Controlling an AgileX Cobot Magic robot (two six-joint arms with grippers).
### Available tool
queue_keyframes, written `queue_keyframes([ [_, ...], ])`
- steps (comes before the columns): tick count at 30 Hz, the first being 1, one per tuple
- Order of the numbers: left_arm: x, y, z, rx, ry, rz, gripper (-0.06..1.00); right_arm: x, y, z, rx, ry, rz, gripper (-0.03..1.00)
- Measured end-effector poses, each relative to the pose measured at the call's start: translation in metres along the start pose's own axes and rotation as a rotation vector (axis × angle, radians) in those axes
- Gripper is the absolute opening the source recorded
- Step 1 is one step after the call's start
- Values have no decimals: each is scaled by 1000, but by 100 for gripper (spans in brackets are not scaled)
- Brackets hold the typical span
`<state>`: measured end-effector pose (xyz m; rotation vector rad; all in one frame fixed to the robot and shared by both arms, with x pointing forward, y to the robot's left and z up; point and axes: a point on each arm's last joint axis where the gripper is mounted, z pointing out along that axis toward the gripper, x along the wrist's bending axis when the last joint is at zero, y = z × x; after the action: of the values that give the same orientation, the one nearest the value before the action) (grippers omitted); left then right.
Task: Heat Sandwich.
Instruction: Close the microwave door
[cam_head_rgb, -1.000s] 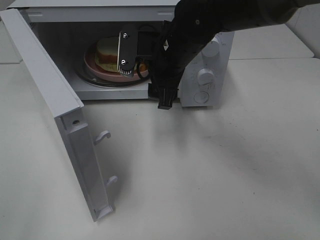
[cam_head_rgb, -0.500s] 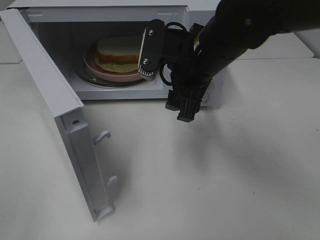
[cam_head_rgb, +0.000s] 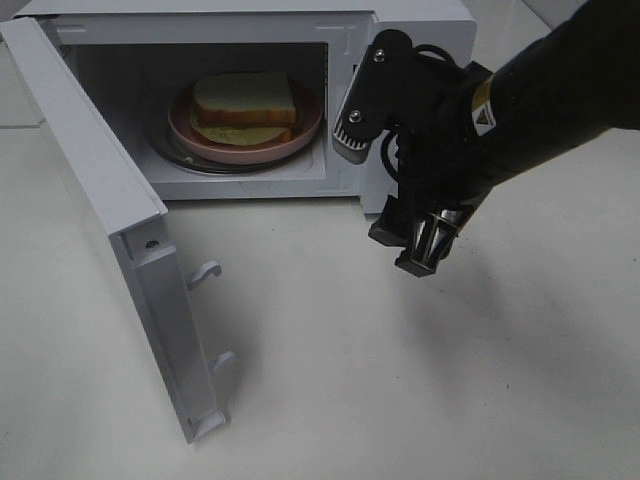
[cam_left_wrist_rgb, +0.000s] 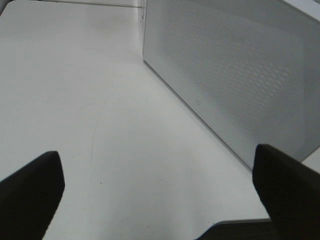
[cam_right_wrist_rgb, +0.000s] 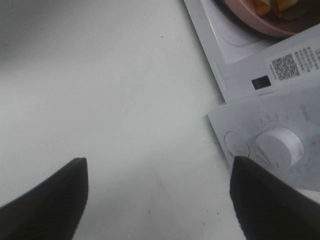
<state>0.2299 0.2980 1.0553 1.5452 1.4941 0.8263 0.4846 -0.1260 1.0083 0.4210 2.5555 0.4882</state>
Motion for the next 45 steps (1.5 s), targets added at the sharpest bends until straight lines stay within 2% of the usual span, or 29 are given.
queue_keyframes([
  [13, 0, 0, 0, 0, 0, 0, 96, 11, -23, -37, -19, -19, 247, 76],
  [18, 0, 0, 0, 0, 0, 0, 96, 12, -31, -61, -8, -32, 391, 76],
  [23, 0, 0, 0, 0, 0, 0, 96, 13, -40, -80, 27, -38, 481, 76],
  [32, 0, 0, 0, 0, 0, 0, 96, 20, -60, -113, 111, -44, 546, 76],
  [45, 0, 0, 0, 0, 0, 0, 96, 33, -92, -165, 157, -63, 590, 76],
])
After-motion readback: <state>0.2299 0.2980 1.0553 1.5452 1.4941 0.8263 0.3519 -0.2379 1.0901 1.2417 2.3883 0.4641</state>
